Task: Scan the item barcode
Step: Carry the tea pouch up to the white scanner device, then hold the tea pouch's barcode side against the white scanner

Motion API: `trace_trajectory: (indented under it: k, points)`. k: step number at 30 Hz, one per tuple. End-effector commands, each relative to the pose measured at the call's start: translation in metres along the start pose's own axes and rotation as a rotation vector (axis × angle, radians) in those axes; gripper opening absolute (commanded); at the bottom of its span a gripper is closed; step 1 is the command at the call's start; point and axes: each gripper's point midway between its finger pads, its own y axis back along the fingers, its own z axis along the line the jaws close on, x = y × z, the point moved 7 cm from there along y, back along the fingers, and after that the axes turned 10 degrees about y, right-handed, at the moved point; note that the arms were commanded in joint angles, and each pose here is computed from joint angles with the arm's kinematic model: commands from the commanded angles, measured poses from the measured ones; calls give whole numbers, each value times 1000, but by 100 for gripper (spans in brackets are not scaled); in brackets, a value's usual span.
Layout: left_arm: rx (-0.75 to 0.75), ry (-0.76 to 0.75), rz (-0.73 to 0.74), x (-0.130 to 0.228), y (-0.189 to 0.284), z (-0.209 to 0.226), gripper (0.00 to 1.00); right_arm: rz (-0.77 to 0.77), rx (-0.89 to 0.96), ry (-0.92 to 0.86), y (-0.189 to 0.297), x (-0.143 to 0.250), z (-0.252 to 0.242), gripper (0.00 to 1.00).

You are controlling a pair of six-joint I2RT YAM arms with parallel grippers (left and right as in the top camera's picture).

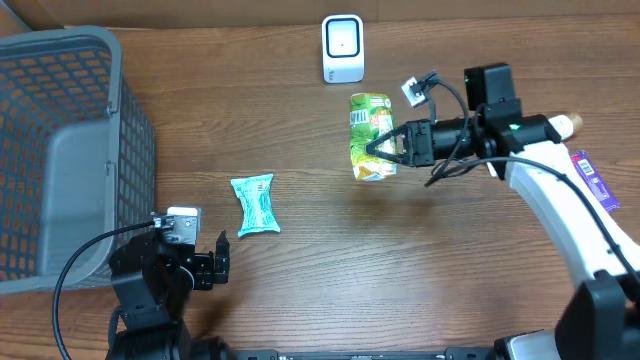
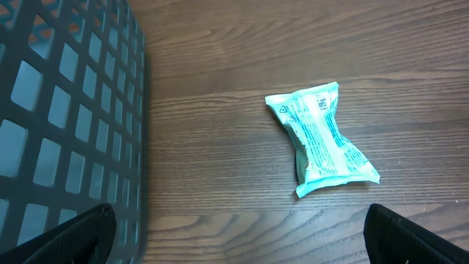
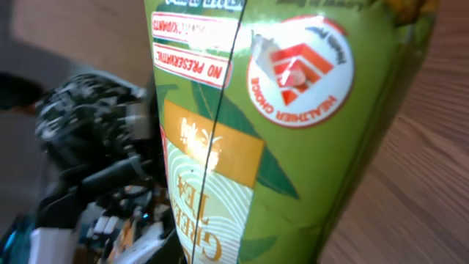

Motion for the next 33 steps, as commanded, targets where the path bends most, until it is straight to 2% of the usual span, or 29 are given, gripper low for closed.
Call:
trace_trajectory:
  k: [1,6,11,16,19,22,26,33]
  points:
    - [-9,-16,-5,-1,0,1,99,-31,-181,122,9,-20,46,20]
    - [-9,-16,-5,-1,0,1,100,-34,-169,119,9,-34,57,19]
    - [-8,-16,-5,-1,0,1,99,-52,78,49,-3,-51,53,19]
    - [-8,-16,-5,-1,0,1,99,-52,477,110,-7,-72,63,20]
    - [-8,-16,-5,-1,0,1,100,-67,822,188,2,-90,68,20]
    - [-8,-16,-5,-1,0,1,99,-65,1015,259,3,-104,72,17]
    - [-8,-16,-5,-1,0,1,100,-62,1195,336,-6,-120,48,9]
    - [-8,-16,-5,-1,0,1,100,-11,1437,434,-35,-133,-28,8]
